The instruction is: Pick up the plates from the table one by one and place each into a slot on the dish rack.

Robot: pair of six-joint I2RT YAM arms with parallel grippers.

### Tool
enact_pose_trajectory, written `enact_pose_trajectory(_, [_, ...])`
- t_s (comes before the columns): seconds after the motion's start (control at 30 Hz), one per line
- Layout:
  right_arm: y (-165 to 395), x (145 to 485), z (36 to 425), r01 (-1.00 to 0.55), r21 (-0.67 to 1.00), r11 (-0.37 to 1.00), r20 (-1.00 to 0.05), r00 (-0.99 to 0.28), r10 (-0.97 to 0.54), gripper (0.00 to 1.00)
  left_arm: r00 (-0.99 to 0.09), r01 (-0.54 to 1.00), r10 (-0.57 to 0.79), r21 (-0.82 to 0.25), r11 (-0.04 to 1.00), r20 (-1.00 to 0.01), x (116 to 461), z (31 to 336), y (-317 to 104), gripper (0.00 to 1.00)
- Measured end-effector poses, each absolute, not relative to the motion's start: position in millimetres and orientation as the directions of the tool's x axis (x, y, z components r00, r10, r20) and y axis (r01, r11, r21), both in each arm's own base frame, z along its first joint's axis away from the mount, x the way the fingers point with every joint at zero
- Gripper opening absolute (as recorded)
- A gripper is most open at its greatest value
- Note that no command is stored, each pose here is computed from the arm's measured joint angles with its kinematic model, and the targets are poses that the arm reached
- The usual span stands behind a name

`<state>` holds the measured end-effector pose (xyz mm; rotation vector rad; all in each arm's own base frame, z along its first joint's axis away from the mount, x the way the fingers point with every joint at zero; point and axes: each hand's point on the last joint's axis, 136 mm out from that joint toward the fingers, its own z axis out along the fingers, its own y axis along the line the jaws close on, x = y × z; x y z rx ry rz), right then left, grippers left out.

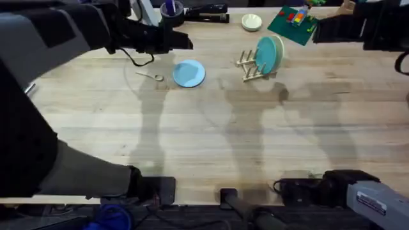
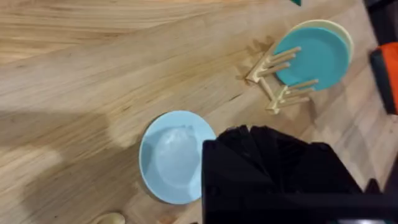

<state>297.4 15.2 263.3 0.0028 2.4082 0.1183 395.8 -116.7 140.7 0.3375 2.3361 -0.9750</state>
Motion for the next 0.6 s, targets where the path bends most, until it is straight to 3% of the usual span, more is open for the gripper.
enact_pose_trajectory(0.33, [15,297,263,-0.031,0.086,0.996,-0.666,-0.745,0.035,0.992,-0.810,0.384,-0.062,-0.608,0.695,-0.583,396,143,-84,0.041])
enact_pose_trajectory(0.6, [15,297,263,-0.031,0.086,0.996,-0.666,-0.745,0.035,0.993,-0.800,0.411,-0.043,-0.598,0.688,-0.599,394,144,-83,0.040])
